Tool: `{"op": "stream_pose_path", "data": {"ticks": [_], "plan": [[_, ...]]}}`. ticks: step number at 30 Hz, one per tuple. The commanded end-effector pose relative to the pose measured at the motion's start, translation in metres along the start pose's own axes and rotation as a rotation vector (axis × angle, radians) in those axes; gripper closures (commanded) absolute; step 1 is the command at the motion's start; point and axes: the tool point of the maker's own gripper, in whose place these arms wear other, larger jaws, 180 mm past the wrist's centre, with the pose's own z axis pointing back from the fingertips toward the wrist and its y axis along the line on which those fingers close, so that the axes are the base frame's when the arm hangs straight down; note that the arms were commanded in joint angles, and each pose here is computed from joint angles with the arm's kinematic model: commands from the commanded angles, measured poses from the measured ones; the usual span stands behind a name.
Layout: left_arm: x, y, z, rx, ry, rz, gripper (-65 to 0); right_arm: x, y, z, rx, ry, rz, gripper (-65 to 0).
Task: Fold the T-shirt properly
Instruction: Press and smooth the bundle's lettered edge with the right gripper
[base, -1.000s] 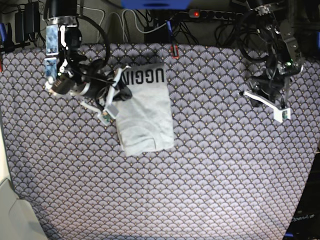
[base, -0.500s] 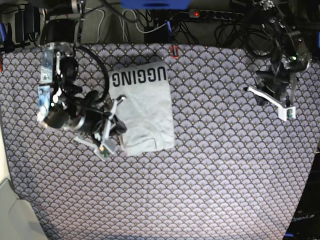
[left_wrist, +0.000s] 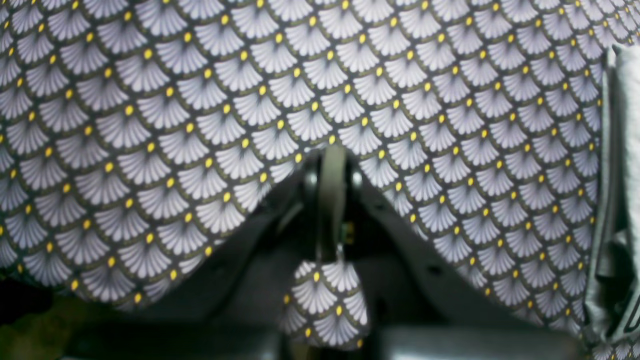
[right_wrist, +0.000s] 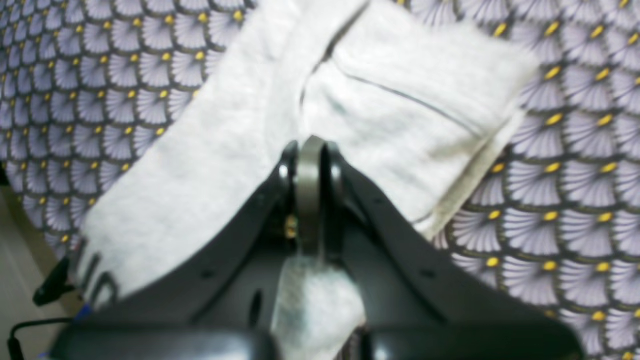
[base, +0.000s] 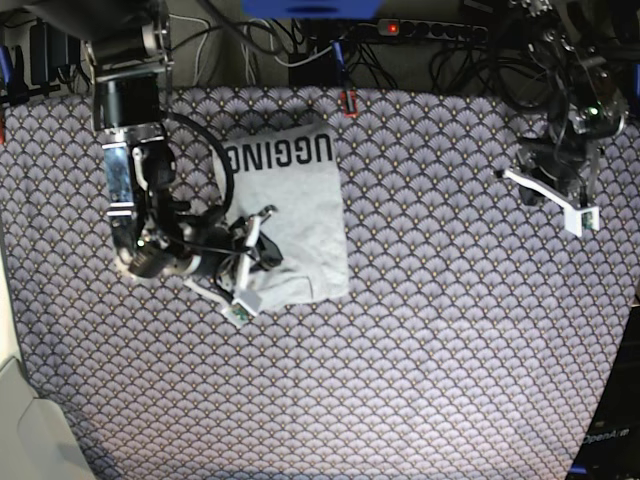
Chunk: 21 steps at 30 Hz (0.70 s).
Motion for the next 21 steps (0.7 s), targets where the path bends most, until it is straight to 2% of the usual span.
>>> {"op": "stream_pose_path", "data": {"ticks": [1, 7, 12, 17, 21], "plan": [[0.013, -0.001, 0.003, -0.004, -0.046, -0.009, -0.4, 0.019, -0.011, 0.007, -0.015, -0.058, 0.012, 0.0], [0.013, -0.003, 0.003, -0.010, -0.045, -0.011, -0.4, 0.004, -0.031, 0.004, -0.028, -0.034, -0.029, 0.0], [0.013, -0.004, 0.003, -0.013, -0.044, -0.010, -0.4, 0.014, -0.032, 0.017, -0.054, -0.042, 0.021, 0.0], [0.013, -0.003, 0.003, -0.011, -0.047, -0.009, -0.4, 0.032, -0.005, 0.049, -0.104, -0.060, 0.158, 0.0], [0.013, -0.002, 0.004, -0.008, -0.046, -0.010, -0.4, 0.028, 0.031, 0.060, -0.096, -0.081, 0.197, 0.0]]}}
